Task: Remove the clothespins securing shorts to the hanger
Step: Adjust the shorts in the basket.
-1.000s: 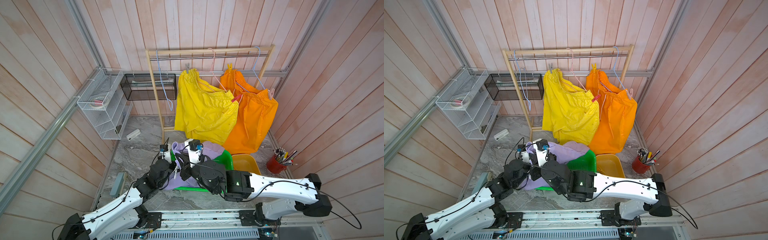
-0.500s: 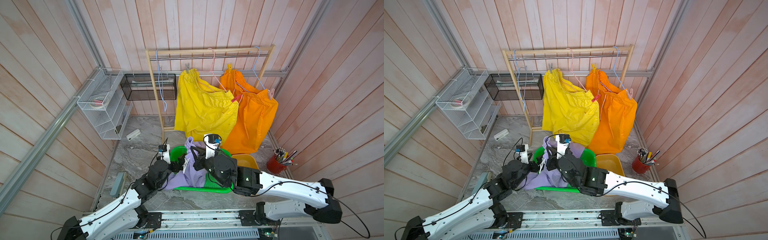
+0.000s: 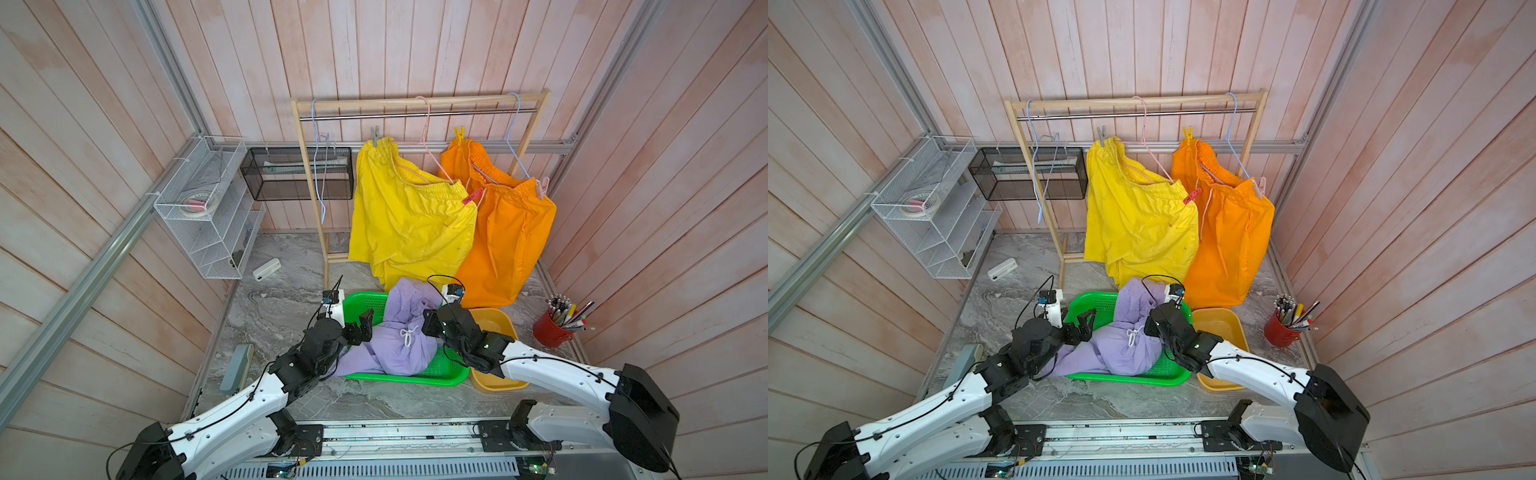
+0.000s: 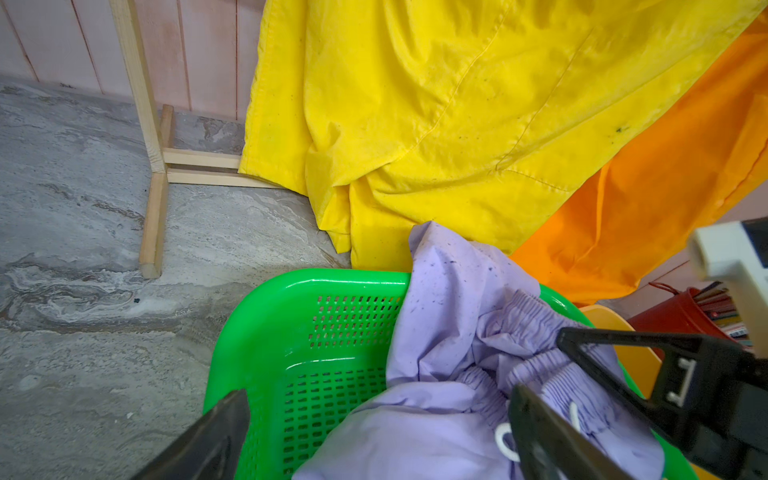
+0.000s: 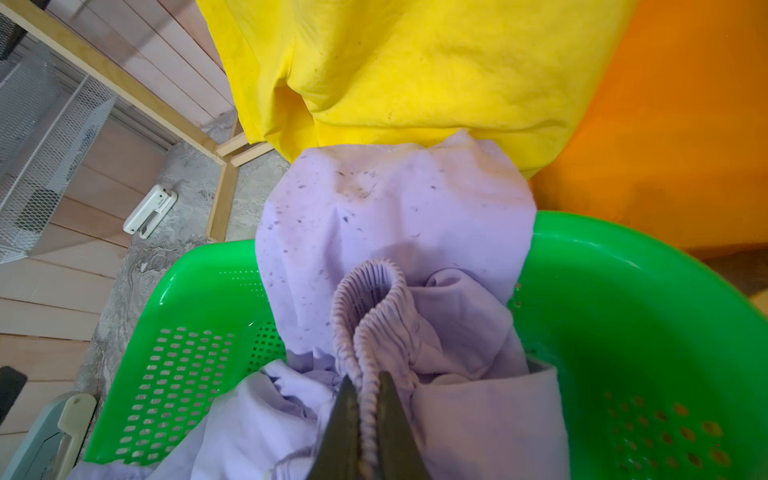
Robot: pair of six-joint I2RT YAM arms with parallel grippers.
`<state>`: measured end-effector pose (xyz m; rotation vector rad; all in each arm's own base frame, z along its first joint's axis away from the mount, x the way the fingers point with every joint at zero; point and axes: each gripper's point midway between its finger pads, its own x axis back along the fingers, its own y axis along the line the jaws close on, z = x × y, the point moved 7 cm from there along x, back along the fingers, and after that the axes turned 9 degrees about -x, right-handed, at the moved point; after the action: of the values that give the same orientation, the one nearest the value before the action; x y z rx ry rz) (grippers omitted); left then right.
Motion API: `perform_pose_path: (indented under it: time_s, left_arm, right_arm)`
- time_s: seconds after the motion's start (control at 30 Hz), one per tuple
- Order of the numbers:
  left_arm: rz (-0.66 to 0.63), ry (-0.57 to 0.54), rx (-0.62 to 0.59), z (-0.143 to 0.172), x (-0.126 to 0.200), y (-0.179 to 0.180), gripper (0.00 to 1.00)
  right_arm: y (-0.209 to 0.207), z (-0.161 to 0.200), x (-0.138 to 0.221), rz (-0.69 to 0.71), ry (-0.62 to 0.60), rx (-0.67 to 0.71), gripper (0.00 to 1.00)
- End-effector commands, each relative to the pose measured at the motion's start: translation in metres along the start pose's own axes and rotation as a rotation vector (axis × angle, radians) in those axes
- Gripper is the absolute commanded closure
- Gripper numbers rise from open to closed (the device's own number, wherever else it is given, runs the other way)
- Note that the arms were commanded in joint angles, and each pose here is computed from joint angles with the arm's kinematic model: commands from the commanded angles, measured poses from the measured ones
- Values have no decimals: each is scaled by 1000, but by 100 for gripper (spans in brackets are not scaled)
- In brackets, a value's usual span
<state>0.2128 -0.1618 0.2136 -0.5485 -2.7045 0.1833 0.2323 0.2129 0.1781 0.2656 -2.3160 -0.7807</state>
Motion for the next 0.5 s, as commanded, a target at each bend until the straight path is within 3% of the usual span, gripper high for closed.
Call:
perform_pose_path:
  time_s: [0.0, 0.33, 0.4, 0.47]
  left_arm:
    - [29, -12, -6, -5, -4, -5, 1]
    - [61, 22, -28, -7, -15, -14, 0]
    - [57, 36, -34, -7, -18, -15, 0]
    - [46, 40, -34, -9, -19, -15, 0]
  right_arm:
    - [5, -2, -16, -57, 40, -20, 100]
    - [-28, 28, -64, 58, 175, -4, 100]
    - [-26, 27, -61, 45, 181, -4, 91]
    - [-21, 22, -51, 22, 172, -4, 76]
